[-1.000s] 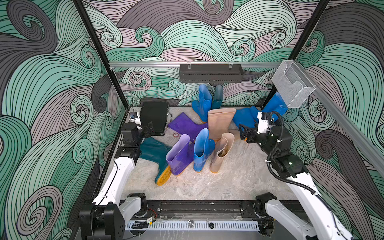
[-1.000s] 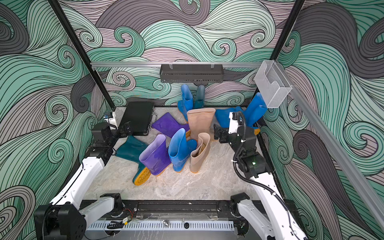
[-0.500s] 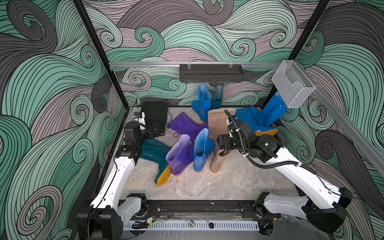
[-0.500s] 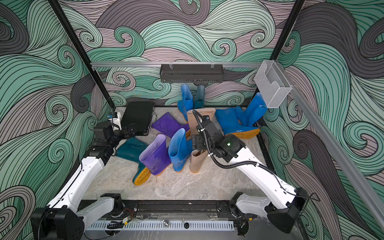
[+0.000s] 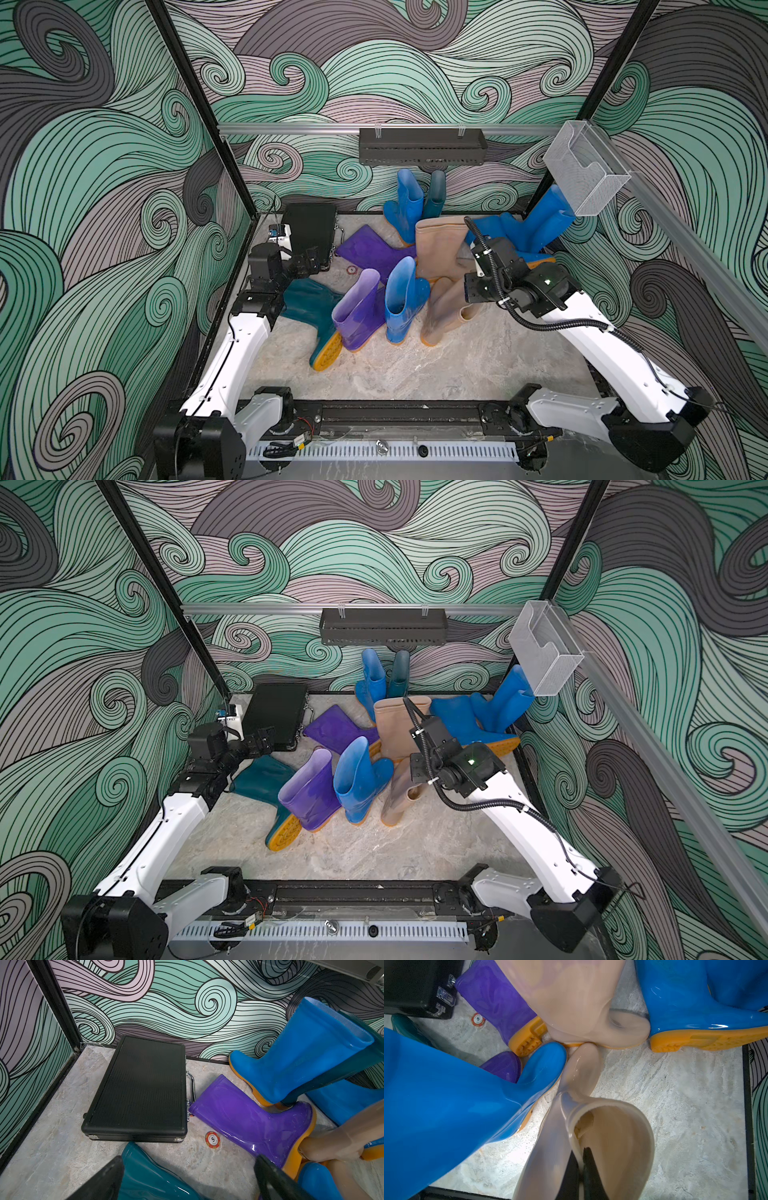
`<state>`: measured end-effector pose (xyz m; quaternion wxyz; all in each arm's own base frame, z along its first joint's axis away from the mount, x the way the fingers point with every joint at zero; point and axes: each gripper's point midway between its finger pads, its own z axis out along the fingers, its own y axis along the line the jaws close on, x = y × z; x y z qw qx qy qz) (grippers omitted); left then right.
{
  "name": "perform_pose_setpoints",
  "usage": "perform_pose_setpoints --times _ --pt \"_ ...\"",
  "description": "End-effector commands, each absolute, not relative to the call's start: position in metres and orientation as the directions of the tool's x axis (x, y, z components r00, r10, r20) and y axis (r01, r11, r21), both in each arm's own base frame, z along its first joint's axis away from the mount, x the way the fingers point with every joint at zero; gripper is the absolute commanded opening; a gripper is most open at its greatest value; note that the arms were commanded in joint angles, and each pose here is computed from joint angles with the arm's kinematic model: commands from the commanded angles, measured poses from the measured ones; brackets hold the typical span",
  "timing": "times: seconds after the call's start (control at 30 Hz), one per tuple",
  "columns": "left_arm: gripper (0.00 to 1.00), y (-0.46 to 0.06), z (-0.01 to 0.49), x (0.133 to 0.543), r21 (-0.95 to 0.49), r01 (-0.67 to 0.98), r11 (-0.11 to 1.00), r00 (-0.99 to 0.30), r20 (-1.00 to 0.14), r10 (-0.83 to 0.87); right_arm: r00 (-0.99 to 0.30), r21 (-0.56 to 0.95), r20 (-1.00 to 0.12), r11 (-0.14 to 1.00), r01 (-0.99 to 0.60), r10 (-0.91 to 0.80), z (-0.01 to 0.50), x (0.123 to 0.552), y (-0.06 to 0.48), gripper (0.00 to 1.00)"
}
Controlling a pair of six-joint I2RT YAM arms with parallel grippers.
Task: Match and arrange rain boots in pairs
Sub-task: Adjust the rain boot at the center of the board.
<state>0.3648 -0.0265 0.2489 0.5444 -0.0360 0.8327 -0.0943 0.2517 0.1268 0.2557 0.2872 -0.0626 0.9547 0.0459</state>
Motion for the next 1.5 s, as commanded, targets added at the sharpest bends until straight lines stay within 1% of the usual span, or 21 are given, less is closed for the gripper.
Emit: perform_pose_setpoints --times 0.0,0.07,0.2,0.33,0.53,0.67,0.77,0.97,1.07,1.13,1.17,1.23,1.27,1.3,1.33,1.37,1.4,1.43,1.47 --pt "0.98 -0.03 0.264 0.365 -0.213 0.057 0.975 -0.378 -0.909 -0.176 -0.813 0.074 -0.563 0.97 -0.23 -0.15 0.273 0.25 0.122 0.0" --pt "0.98 -0.03 0.263 0.364 -0.213 0.054 0.976 -0.382 -0.907 -0.177 -0.812 0.069 -0.551 0.959 -0.274 -0.192 0.275 0.249 0.12 0.0" --pt "0.98 -0.029 0.264 0.362 -0.208 0.049 0.977 -0.378 -0.909 -0.175 -0.811 0.011 -0.519 0.946 -0.323 -0.271 0.275 0.247 0.104 0.0" --pt "0.98 -0.029 0.267 0.361 -0.215 0.046 0.976 -0.372 -0.91 -0.183 -0.803 0.002 -0.532 0.948 -0.319 -0.269 0.28 0.252 0.089 0.0" --pt "0.98 -0.029 0.27 0.357 -0.216 0.048 0.975 -0.367 -0.912 -0.184 -0.809 -0.041 -0.511 0.948 -0.315 -0.291 0.278 0.254 0.07 0.0" --pt "0.98 -0.03 0.272 0.357 -0.218 0.05 0.975 -0.363 -0.913 -0.186 -0.794 -0.08 -0.529 0.949 -0.305 -0.3 0.29 0.252 0.058 0.0" --pt "0.98 -0.031 0.273 0.36 -0.223 0.052 0.973 -0.359 -0.914 -0.191 -0.785 -0.08 -0.545 0.95 -0.301 -0.294 0.297 0.252 0.055 0.0" --pt "0.98 -0.036 0.273 0.365 -0.229 0.062 0.972 -0.368 -0.91 -0.191 -0.798 -0.029 -0.526 0.944 -0.328 -0.294 0.291 0.254 0.065 0.0" --pt "0.98 -0.038 0.273 0.366 -0.231 0.066 0.971 -0.371 -0.909 -0.191 -0.805 -0.045 -0.522 0.952 -0.304 -0.282 0.291 0.256 0.06 0.0" --pt "0.98 -0.039 0.273 0.366 -0.231 0.069 0.97 -0.371 -0.909 -0.19 -0.809 -0.119 -0.526 0.965 -0.234 -0.261 0.295 0.259 0.042 0.0" --pt "0.98 -0.039 0.274 0.366 -0.231 0.07 0.97 -0.371 -0.909 -0.189 -0.809 -0.13 -0.532 0.969 -0.212 -0.249 0.297 0.259 0.036 0.0" --pt "0.99 -0.04 0.275 0.366 -0.229 0.075 0.97 -0.37 -0.91 -0.186 -0.812 -0.119 -0.539 0.975 -0.191 -0.224 0.297 0.26 0.032 0.0" --pt "0.98 -0.041 0.275 0.366 -0.23 0.076 0.97 -0.369 -0.911 -0.187 -0.812 -0.103 -0.539 0.974 -0.2 -0.224 0.296 0.26 0.035 0.06" --pt "0.98 -0.041 0.274 0.367 -0.229 0.077 0.97 -0.369 -0.911 -0.185 -0.815 -0.087 -0.535 0.974 -0.21 -0.224 0.293 0.26 0.038 0.2" --pt "0.98 -0.042 0.274 0.368 -0.229 0.08 0.97 -0.371 -0.91 -0.184 -0.819 -0.078 -0.528 0.974 -0.214 -0.223 0.29 0.259 0.04 0.4" --pt "0.98 -0.043 0.273 0.368 -0.231 0.082 0.969 -0.373 -0.909 -0.185 -0.822 -0.086 -0.526 0.976 -0.202 -0.217 0.29 0.259 0.037 0.58" --pt "0.98 -0.044 0.273 0.369 -0.231 0.082 0.97 -0.377 -0.908 -0.184 -0.822 -0.103 -0.53 0.978 -0.181 -0.208 0.291 0.258 0.033 0.68" --pt "0.98 -0.045 0.274 0.369 -0.232 0.086 0.969 -0.378 -0.908 -0.184 -0.817 -0.125 -0.542 0.98 -0.154 -0.197 0.296 0.258 0.027 0.8" --pt "0.98 -0.046 0.274 0.369 -0.231 0.088 0.969 -0.379 -0.907 -0.182 -0.808 -0.139 -0.556 0.98 -0.141 -0.195 0.3 0.256 0.024 0.95"
